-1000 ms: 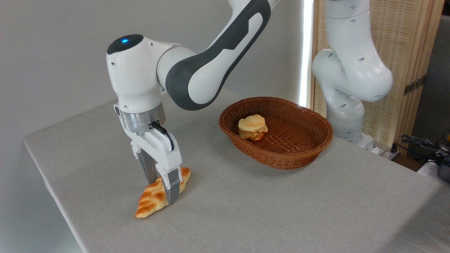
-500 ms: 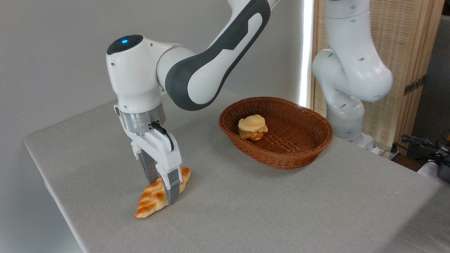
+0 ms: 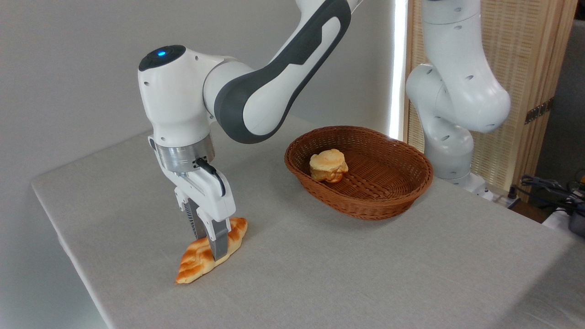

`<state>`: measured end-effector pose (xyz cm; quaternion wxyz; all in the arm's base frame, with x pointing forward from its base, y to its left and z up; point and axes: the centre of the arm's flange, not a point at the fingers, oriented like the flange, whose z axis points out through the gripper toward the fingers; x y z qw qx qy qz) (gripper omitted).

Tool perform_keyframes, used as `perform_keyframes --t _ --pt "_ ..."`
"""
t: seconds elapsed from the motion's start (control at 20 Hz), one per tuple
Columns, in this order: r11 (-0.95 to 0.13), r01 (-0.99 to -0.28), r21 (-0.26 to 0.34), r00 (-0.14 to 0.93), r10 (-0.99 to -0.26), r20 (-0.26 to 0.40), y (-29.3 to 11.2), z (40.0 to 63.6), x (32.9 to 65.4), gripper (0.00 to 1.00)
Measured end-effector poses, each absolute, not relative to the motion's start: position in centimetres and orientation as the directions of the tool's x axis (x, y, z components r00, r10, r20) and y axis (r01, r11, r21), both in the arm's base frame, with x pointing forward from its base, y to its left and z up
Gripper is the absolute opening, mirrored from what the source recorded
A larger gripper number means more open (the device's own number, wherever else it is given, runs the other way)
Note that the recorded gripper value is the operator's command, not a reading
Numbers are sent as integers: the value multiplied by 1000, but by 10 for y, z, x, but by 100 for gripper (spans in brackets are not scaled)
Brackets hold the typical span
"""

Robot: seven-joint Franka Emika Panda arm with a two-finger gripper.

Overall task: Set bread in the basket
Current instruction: 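Close the gripper around the braided loaf's middle, then lift the braided loaf and carry it over the wicker basket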

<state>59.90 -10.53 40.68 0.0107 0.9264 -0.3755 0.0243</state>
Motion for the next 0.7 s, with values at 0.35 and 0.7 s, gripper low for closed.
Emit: perform_keyframes --t 0.35,0.7 --pt "-717 -697 -27 712 -696 96 -106 437 597 57" --pt "-698 -715 -32 692 -714 109 -112 520 556 60"
